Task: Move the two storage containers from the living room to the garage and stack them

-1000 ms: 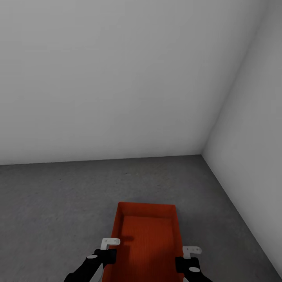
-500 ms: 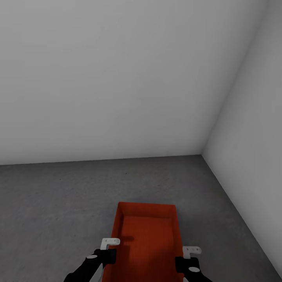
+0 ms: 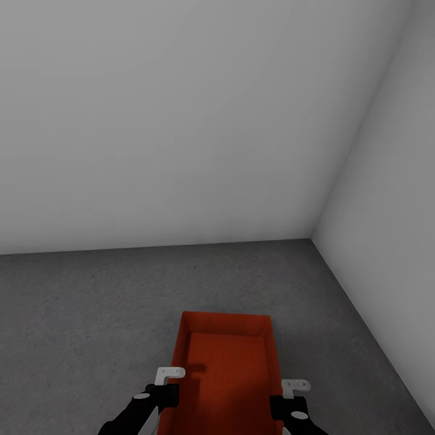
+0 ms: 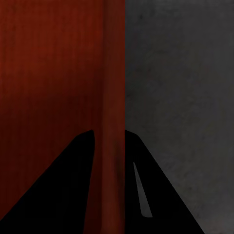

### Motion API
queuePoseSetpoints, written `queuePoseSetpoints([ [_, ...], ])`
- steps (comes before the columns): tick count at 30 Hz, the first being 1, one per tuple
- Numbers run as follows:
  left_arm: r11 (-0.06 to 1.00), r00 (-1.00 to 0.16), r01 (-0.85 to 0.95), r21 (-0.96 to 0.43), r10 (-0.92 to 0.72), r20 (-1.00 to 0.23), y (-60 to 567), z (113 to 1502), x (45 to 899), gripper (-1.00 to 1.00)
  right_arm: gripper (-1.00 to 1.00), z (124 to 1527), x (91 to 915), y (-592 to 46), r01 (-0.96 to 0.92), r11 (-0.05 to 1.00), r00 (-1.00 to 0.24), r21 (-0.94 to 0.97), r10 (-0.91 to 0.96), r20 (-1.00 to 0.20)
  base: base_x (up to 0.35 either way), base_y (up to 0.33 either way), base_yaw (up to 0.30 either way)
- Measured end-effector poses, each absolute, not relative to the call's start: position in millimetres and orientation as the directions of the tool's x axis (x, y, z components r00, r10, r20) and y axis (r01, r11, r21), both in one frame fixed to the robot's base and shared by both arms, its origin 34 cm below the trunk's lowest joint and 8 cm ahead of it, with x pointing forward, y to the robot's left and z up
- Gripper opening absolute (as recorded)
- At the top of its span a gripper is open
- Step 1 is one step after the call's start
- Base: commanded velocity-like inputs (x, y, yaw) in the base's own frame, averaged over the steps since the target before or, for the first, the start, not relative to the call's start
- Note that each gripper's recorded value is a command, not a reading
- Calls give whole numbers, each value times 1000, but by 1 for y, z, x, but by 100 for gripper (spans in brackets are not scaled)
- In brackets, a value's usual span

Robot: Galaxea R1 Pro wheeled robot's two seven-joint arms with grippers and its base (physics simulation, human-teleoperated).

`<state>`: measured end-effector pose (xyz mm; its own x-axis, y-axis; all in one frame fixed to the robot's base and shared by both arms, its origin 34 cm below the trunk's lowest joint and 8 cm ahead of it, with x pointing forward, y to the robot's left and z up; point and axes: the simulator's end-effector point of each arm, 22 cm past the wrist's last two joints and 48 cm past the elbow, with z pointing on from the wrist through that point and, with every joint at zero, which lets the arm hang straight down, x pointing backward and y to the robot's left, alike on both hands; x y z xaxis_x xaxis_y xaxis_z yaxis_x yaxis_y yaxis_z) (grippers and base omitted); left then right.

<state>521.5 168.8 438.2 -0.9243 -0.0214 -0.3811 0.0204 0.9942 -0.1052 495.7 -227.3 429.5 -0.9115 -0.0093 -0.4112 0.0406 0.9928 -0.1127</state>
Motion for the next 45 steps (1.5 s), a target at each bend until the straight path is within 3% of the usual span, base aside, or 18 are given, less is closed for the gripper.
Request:
queuePoseSetpoints([
  [7, 994, -924, 21, -105, -21, -381, 169, 438, 521, -100, -100, 429, 495, -227, 41, 993, -912, -113, -9, -411, 0, 0, 0],
  [8, 994, -924, 21, -105, -21, -381, 169, 438, 521, 100, -100, 429, 495, -227, 41, 993, -912, -113, -9, -411, 0, 0, 0],
  [9, 996, -925, 7, -93, -29, -380, 174, 438, 522, 100, 100, 429, 495, -229, 37, 992, -912, -119, -15, -410, 0, 0, 0],
  [45, 996, -927, 8, -87, -25, -375, 176, 438, 521, 100, 100, 429, 493, -245, 43, 989, -915, -140, -17, -403, 0, 0, 0],
])
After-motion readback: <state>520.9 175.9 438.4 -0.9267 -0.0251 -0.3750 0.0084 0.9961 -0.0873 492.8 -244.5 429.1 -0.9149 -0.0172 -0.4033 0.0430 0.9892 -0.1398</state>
